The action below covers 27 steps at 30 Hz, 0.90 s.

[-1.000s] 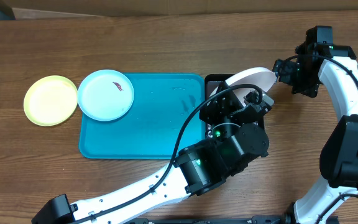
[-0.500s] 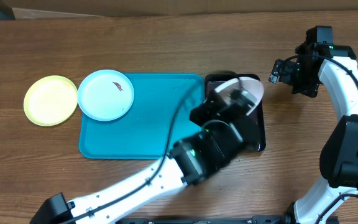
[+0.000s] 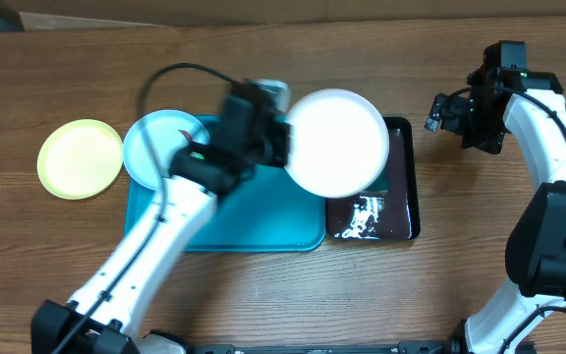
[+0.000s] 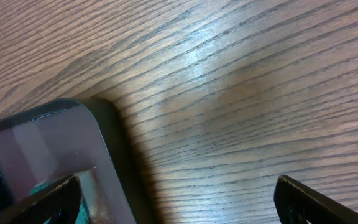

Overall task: Clean dirty plates on tray and stack at the side
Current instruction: 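Carry the white plate left and stack it on the yellow plate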

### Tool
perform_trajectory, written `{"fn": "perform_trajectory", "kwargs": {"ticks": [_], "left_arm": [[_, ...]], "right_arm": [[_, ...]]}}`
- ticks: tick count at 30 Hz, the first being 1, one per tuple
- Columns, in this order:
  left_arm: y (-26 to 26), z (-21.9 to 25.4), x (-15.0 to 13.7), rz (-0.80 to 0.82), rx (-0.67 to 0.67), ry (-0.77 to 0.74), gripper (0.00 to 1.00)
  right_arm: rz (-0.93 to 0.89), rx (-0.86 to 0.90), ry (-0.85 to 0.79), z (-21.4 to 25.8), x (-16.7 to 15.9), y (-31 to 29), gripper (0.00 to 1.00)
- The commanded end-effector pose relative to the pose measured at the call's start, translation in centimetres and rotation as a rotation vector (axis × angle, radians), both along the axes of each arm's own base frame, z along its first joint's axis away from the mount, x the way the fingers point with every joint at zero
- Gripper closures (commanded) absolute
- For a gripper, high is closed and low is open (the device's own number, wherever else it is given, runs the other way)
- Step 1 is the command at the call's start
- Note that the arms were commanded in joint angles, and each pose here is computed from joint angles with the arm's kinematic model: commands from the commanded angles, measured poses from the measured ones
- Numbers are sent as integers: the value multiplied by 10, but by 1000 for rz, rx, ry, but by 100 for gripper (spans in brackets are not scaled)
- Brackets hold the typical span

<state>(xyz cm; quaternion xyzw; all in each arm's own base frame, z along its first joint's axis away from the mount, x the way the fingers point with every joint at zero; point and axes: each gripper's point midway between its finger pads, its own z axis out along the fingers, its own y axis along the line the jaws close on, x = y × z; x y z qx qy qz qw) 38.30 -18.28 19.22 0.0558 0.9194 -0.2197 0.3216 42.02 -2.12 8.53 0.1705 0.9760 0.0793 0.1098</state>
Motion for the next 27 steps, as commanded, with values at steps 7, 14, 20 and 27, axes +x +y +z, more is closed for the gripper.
{"fn": "perform_trajectory", "kwargs": {"ticks": [7,14,20,27], "left_arm": [[142,21,31,354,-307,88,96],[270,11,22,735,-282,81,96],[373,-9,-24,1121,-55,118,96],[427,-13,-65,1403,54,139,96]], "right_arm": [[0,-6,-33,10,6,0,0],[0,-6,-33,10,6,0,0],[0,-6,-33,10,6,0,0],[0,-6,-33,10,6,0,0]]}}
